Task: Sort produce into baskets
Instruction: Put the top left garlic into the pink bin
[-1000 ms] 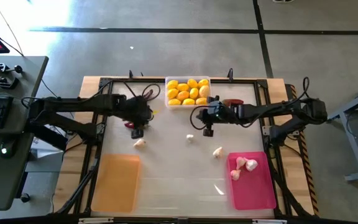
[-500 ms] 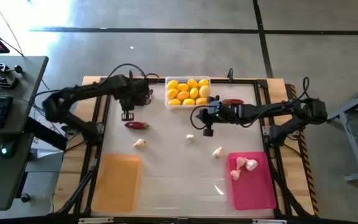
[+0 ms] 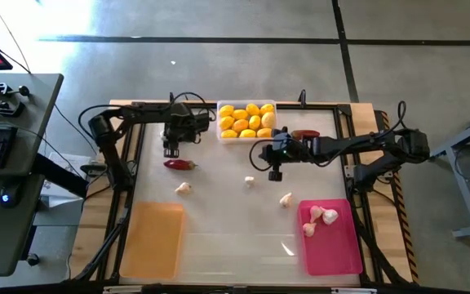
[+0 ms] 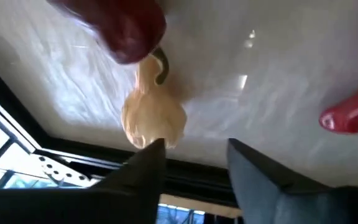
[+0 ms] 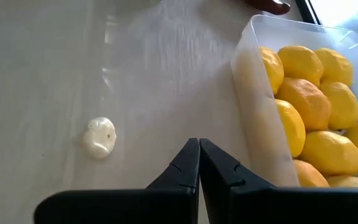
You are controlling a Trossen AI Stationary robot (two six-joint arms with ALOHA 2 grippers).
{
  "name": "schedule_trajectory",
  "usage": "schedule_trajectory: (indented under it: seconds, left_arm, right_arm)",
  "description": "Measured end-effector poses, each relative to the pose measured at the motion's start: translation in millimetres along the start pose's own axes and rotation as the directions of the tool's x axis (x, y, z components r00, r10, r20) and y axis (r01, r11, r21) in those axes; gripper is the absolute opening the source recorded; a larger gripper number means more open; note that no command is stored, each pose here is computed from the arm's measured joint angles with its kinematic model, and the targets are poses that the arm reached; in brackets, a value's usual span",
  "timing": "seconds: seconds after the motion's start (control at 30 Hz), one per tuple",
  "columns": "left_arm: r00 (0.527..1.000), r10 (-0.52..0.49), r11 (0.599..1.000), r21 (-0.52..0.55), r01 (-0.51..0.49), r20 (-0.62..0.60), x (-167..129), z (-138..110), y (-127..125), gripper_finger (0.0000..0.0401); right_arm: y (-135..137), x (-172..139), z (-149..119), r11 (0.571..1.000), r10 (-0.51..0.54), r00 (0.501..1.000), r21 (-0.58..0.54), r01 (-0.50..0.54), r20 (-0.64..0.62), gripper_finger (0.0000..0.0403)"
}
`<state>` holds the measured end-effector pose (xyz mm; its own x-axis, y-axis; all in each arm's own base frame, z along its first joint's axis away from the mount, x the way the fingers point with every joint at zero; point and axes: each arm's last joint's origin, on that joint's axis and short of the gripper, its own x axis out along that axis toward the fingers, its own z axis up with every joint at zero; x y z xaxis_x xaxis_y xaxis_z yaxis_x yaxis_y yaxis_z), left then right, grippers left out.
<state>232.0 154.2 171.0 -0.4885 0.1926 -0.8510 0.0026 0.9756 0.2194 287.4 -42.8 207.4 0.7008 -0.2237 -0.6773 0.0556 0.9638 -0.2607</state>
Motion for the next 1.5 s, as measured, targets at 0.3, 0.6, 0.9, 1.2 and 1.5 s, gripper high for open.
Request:
schedule_trajectory:
  seconds: [0.3, 0.6, 0.9, 1.2, 1.5]
  left_arm:
    - [0.999, -0.029, 0.989, -0.141, 0.033, 0.026, 17.0, -8.7, 28.6, 0.0249]
    - [0.996, -0.071, 0.984, -0.157, 0.078, 0.048, 24.8, -15.1, 40.9, 0.0249]
    - [0.989, -0.103, 0.980, -0.158, 0.118, 0.103, 27.0, -14.1, 45.2, 0.0248]
    - [0.989, -0.097, 0.983, -0.143, 0.112, 0.112, 27.3, -12.6, 45.8, 0.0248]
    - [0.989, -0.148, 0.982, -0.126, 0.144, -0.026, 50.6, 0.9, 40.4, 0.0248]
  right_arm:
    - [0.0, 0.0, 0.0, 1.000, 0.001, 1.000, 0.000, -0.001, 0.000, 0.0000]
    - [0.0, 0.0, -0.1, 1.000, 0.001, 1.000, 0.000, -0.001, -0.001, 0.0000]
    - [0.0, 0.0, -0.1, 1.000, 0.001, 1.000, 0.000, -0.001, -0.001, 0.0000]
    - [0.0, 0.0, 0.0, 1.000, 0.001, 1.000, 0.001, -0.001, 0.000, 0.0000]
    - [0.0, 0.0, 0.0, 1.000, 0.001, 1.000, 0.001, -0.001, 0.000, 0.0000]
